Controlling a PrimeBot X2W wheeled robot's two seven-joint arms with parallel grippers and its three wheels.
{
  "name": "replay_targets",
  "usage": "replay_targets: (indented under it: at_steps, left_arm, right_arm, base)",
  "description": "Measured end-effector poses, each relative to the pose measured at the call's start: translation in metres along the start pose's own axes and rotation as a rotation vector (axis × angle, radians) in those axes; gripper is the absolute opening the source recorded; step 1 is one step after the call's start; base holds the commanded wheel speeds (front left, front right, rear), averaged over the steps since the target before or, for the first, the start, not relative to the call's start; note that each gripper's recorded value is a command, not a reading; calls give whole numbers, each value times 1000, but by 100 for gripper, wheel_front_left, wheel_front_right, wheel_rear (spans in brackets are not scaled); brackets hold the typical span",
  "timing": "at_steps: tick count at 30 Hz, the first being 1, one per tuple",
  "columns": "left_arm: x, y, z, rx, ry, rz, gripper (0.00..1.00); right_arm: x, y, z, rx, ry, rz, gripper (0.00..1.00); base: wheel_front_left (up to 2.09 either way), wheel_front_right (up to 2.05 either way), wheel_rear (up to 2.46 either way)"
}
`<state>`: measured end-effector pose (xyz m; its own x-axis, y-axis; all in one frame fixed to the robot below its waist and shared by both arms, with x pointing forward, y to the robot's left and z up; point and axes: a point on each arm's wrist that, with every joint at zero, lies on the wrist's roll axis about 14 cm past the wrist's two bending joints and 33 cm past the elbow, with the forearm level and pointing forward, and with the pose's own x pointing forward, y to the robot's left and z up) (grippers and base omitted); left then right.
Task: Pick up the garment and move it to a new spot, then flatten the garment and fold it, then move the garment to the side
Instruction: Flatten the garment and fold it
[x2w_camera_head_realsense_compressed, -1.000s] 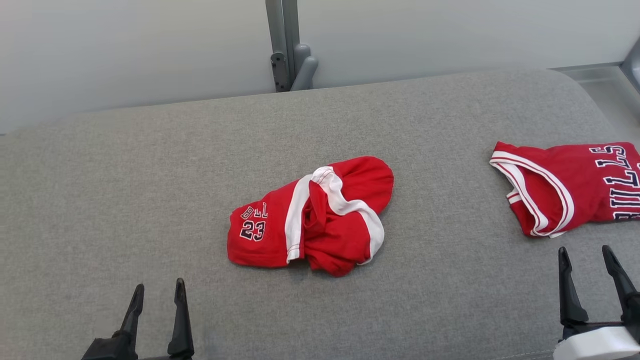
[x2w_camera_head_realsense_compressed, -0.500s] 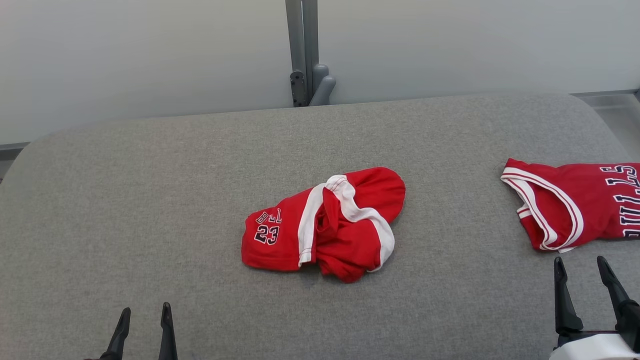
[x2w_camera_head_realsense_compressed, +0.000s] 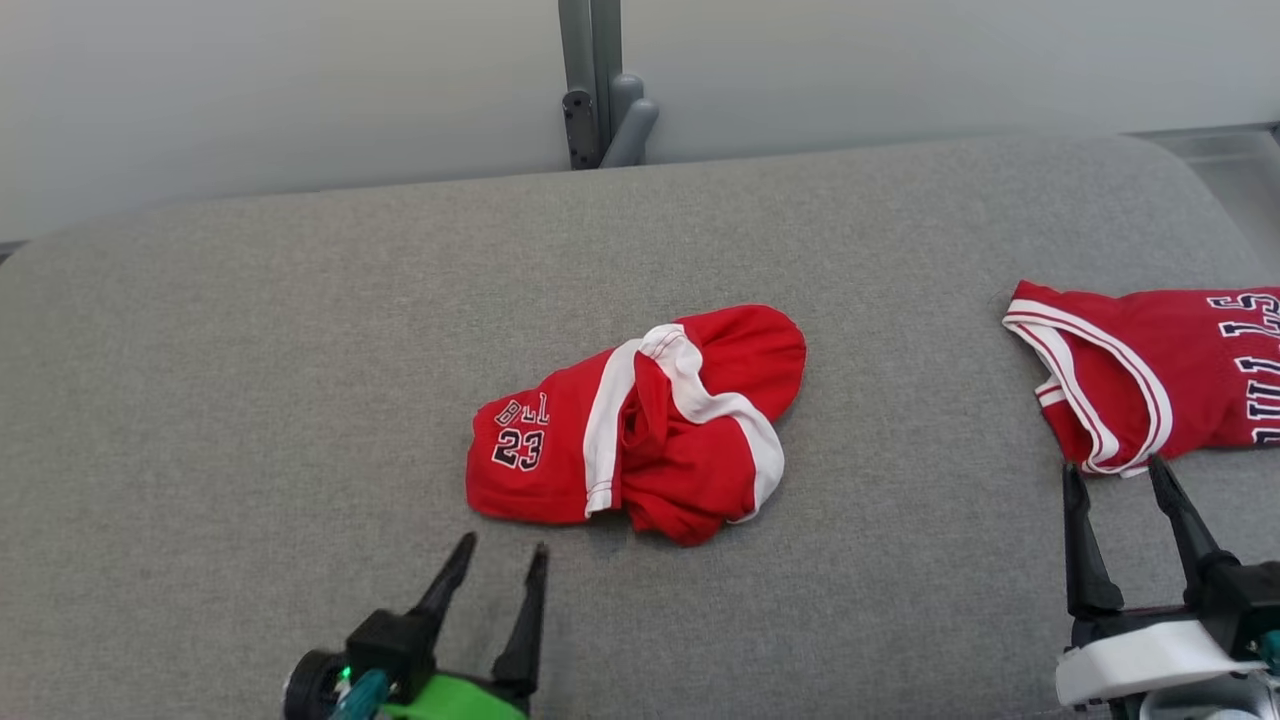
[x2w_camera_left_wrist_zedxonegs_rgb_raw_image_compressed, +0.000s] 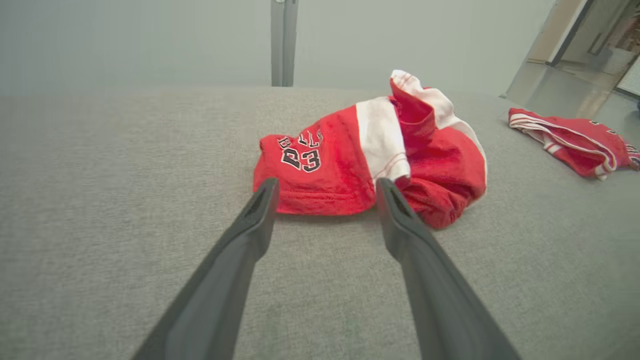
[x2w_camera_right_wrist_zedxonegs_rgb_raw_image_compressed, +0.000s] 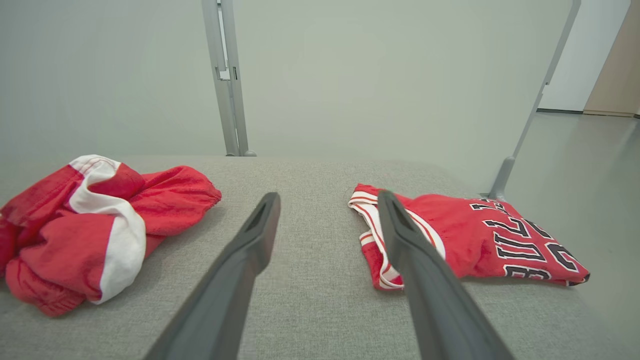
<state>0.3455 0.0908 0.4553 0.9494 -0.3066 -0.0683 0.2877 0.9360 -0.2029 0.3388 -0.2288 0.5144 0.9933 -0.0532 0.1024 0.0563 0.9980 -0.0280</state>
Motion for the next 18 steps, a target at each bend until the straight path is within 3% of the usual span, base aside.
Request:
replay_targets:
  at_steps: [5, 13, 14, 15, 16, 17, 18]
  left_arm:
    - [36, -40, -19, -13, 93, -145, 100]
    - [73, -58, -35, -35, 170, -188, 100]
    - [75, -56, -39, -30, 186, -179, 87]
    - [77, -54, -44, -25, 202, -171, 42]
    - [78, -53, -49, -19, 221, -166, 10]
    - [79, -52, -52, -21, 234, -163, 0]
    - [80, -51, -54, -22, 243, -160, 0]
  right_arm:
    - [12, 9, -1, 16, -2, 19, 100]
    - [5, -8, -10, 17, 30, -38, 100]
    - [4, -10, -10, 15, 33, -46, 100]
    - [4, -12, -11, 15, 35, -52, 100]
    - [3, -13, -11, 14, 36, -56, 100]
    - [3, -15, -11, 13, 37, -61, 100]
    - [2, -16, -12, 12, 39, -66, 100]
  base:
    - [0, 0, 0]
    - [0, 0, 0]
    - [0, 0, 0]
    - [0, 0, 0]
    - [0, 0, 0]
    - [0, 0, 0]
    - [0, 0, 0]
